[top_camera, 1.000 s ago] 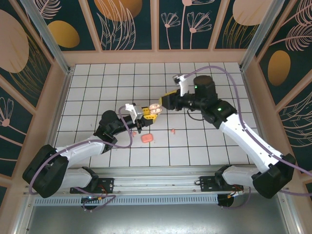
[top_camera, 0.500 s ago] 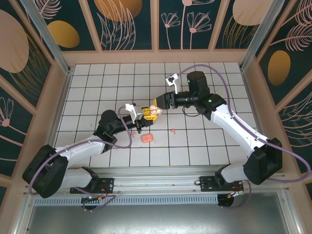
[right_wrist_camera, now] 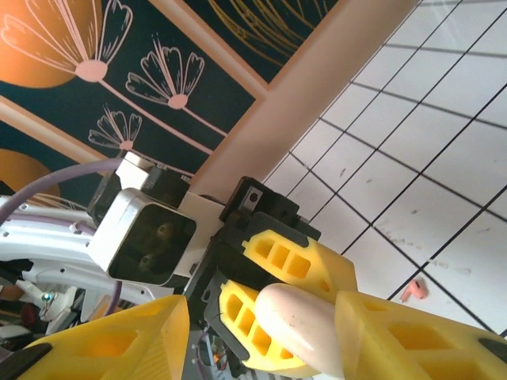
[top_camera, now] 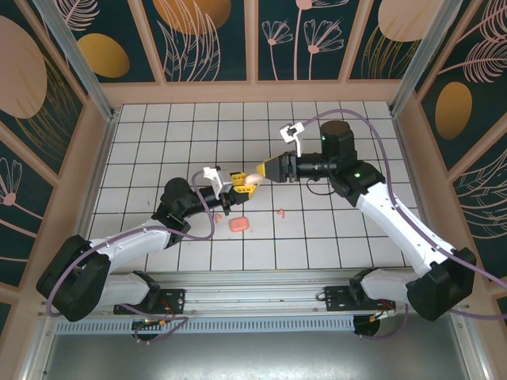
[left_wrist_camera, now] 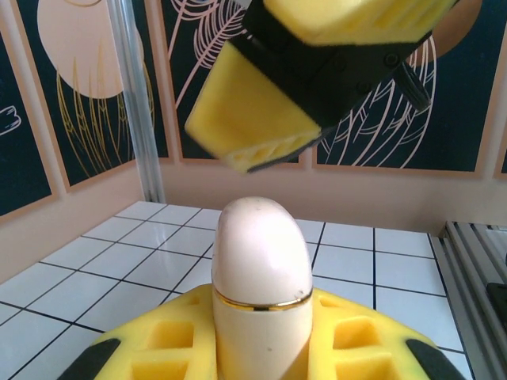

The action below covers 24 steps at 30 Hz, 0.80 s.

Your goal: Insert the wireless bluetooth earbuds into the charging case

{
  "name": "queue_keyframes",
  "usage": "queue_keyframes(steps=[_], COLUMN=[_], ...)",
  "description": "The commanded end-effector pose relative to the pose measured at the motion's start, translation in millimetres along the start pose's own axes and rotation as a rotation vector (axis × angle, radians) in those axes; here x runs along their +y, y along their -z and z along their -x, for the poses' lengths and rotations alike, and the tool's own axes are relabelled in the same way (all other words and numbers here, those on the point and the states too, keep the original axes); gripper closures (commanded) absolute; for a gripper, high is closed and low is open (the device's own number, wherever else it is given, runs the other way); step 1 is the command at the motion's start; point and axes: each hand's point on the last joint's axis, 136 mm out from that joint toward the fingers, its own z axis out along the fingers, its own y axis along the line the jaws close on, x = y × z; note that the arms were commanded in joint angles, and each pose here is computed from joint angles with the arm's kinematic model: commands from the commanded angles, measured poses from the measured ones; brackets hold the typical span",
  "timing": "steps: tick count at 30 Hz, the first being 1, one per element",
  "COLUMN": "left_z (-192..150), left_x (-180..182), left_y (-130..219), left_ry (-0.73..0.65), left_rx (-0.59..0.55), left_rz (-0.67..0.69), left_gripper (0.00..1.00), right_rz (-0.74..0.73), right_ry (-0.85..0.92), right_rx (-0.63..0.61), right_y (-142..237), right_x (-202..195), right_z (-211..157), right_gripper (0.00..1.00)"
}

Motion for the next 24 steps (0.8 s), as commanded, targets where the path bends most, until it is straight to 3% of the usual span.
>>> queue_keyframes(steps=[1,6,15,24], left_z=[18.0,7.7,-14.7,-36.0], left_x=[3.0,17.7,36.0,54.3], left_y=[-3.2,-3.1,-2.2,-13.1], left_ry=[-0.008,0.103,0.378,0.618], left_rx=[-0.032,0.024,0.116,0.193], left_rz=[0.017,0.101,0.218,0.311], left_gripper=[0.92,0.91,0.91,0.92], right_rz=[-0.009,-0.238,-0.524,-0.594], right_ry=[0.008,-0.088,-0.264,-0.388], right_rx=[-0.055,-0.166,-0.298,-0.325], right_y=[7.9,25.0,52.0,65.5], right_x=[-0.7,-47.5,-113.3,-150.8], right_z=[7.9,20.6,10.1,-1.7], right_gripper=[0.48,0.48,0.48,0.50])
